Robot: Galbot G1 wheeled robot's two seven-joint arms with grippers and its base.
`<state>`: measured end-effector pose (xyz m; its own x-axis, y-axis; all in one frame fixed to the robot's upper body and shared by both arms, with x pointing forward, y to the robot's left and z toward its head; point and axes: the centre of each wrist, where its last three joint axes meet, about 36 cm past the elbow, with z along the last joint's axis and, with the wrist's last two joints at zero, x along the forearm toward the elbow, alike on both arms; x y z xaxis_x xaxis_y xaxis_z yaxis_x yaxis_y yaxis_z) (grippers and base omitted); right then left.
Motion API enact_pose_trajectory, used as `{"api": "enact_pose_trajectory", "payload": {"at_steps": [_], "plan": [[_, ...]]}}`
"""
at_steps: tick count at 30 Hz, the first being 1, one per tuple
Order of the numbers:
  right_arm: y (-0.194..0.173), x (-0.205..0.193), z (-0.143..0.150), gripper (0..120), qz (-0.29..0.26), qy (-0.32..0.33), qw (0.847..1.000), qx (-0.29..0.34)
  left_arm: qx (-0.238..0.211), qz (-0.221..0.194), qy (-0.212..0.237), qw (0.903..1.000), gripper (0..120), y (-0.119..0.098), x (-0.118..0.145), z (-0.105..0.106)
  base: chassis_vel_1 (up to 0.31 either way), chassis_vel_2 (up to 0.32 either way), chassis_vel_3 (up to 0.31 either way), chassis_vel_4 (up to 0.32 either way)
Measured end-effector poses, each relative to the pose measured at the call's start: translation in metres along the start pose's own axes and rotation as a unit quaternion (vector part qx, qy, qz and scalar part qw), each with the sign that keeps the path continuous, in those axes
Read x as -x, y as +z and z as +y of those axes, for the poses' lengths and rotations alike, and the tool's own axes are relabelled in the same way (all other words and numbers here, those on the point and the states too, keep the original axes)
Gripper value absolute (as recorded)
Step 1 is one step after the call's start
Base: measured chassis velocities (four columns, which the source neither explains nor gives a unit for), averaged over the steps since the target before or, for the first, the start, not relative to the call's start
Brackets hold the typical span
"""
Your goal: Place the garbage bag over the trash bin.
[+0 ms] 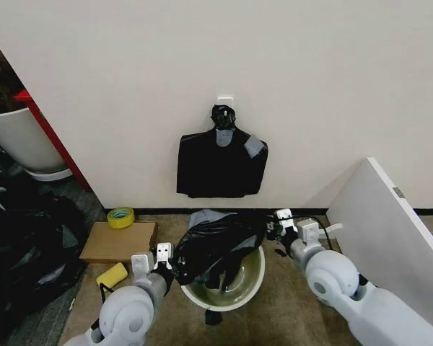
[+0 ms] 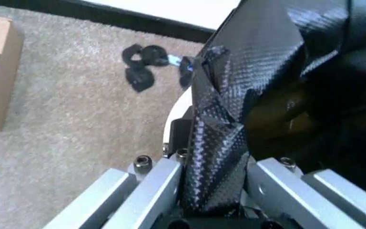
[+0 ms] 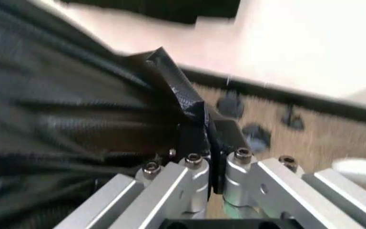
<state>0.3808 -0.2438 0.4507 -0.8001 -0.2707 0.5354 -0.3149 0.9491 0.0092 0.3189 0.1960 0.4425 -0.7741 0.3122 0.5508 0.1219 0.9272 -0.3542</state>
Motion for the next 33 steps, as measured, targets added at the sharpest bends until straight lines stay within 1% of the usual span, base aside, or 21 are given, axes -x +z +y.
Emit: {"api": "enact_pose_trajectory", "payload": {"at_steps": [1,3,5,8,18,25,28,29,31,33], "plan": [[0.0,0.0,0.0,0,0.0,0.0,1.0,0.0,0.0,0.0,0.0,1.0,0,0.0,0.0,0.0,0.0,0.0,0.0,0.0],[0.001,-0.003,-0.006,0,0.01,-0.02,1.0,-0.003,-0.011,-0.001,-0.005,0.9999,0,0.006,-0.003,-0.003,0.0,0.0,0.0,0.0],[0.0,-0.009,-0.007,0,0.011,-0.038,0.999,-0.007,-0.022,-0.004,-0.018,0.9996,0,0.008,-0.003,-0.004,0.0,0.0,0.0,0.0],[-0.001,-0.021,-0.005,0,0.011,-0.057,0.998,-0.005,-0.037,-0.01,-0.044,0.9983,0,0.006,0.001,0.0,0.0,0.0,0.0,0.0],[0.011,-0.038,-0.002,0,0.016,-0.08,0.996,0.017,-0.057,-0.018,-0.073,0.9956,0,0.007,0.005,0.007,0.0,0.0,0.0,0.0],[0.03,-0.046,-0.008,0,0.019,-0.086,0.996,0.028,-0.064,-0.023,-0.077,0.9948,0,0.004,0.007,0.009,0.0,0.0,0.0,0.0],[0.031,-0.046,-0.009,0,0.02,-0.086,0.996,0.029,-0.065,-0.023,-0.076,0.9947,0,0.004,0.007,0.009,0.0,0.0,0.0,0.0],[0.037,-0.046,-0.01,0,0.021,-0.088,0.995,0.038,-0.07,-0.025,-0.075,0.9944,0,0.002,0.006,0.01,0.0,0.0,0.0,0.0],[0.043,-0.045,-0.003,0,0.011,-0.103,0.993,0.065,-0.074,-0.028,-0.07,0.9944,0,0.0,0.005,0.009,0.0,0.0,0.0,0.0],[0.045,-0.043,0.001,0,0.008,-0.109,0.991,0.074,-0.075,-0.029,-0.068,0.9944,0,0.0,0.004,0.008,0.0,0.0,0.0,0.0]]}}
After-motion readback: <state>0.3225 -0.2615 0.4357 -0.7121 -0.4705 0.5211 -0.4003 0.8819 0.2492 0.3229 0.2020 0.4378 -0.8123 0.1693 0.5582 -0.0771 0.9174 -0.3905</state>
